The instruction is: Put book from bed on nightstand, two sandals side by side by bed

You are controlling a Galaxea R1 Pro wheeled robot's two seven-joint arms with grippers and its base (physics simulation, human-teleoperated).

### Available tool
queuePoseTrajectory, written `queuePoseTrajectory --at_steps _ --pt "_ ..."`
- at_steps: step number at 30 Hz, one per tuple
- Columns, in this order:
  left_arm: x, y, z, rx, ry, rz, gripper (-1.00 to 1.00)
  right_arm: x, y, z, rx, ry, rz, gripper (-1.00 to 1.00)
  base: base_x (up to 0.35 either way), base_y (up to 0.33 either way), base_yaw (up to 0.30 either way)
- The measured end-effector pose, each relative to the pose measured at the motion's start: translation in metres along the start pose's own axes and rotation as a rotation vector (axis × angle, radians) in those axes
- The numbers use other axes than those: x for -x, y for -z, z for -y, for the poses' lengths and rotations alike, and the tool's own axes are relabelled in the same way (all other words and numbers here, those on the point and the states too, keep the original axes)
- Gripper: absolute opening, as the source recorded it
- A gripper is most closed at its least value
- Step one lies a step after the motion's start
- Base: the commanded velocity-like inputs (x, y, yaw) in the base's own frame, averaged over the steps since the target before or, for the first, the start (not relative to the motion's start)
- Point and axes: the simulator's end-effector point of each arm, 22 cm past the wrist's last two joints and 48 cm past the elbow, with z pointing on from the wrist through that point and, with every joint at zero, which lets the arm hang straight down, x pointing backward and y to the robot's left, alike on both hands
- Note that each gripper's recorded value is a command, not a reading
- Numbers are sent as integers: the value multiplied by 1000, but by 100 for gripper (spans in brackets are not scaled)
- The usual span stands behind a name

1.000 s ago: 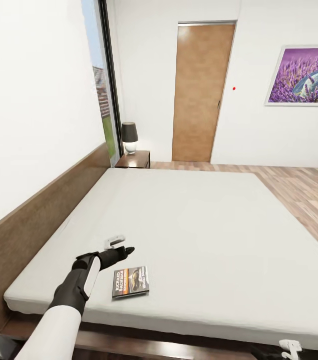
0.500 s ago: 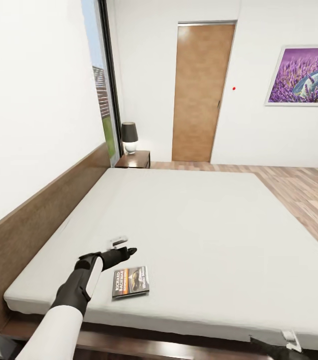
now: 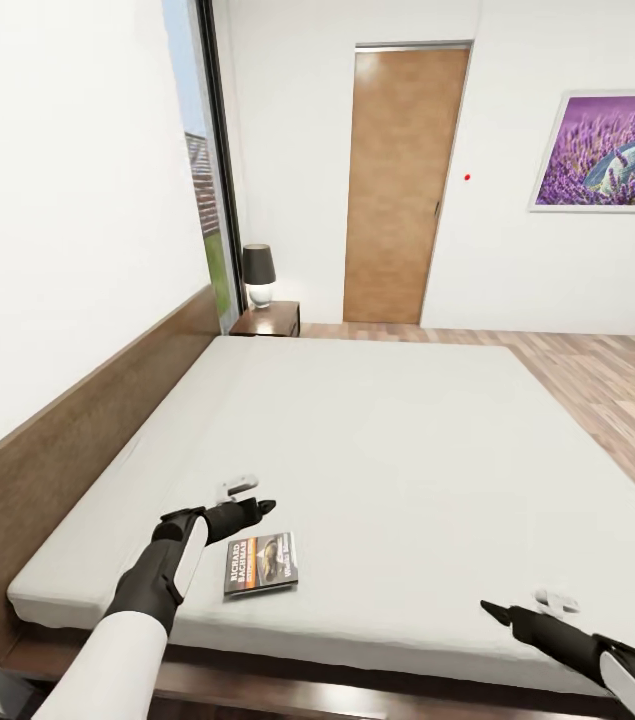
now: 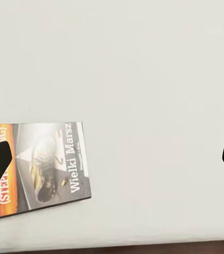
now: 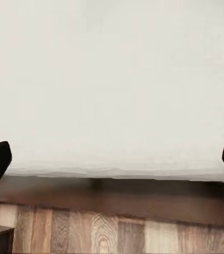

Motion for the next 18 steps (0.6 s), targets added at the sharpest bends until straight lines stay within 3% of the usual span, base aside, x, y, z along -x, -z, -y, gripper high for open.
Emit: queuePoseTrajectory --at_steps 4,7,11,13,14,15,16,18 --pt "0 0 0 -1 -1 -1 100 33 12 23 -77 34 51 100 0 0 0" --pt "-1 0 1 -2 -3 -2 100 57 40 63 -150 62 74 100 0 0 0" --pt "-10 -4 4 -5 -13 -24 100 73 66 94 -201 86 83 100 0 0 0" --pt "-19 -8 5 -5 -21 -38 100 83 81 103 -191 105 86 100 0 0 0" --pt "-22 -10 5 -5 -28 -39 100 88 94 90 -74 126 81 100 0 0 0" --pt "-22 -10 5 -5 -29 -39 100 86 99 86 -36 126 73 100 0 0 0" --pt "-22 -10 5 -5 -30 -39 100 81 106 93 -30 116 62 100 0 0 0" --pt "-23 -10 5 -5 -30 -39 100 76 137 129 -80 82 46 100 0 0 0"
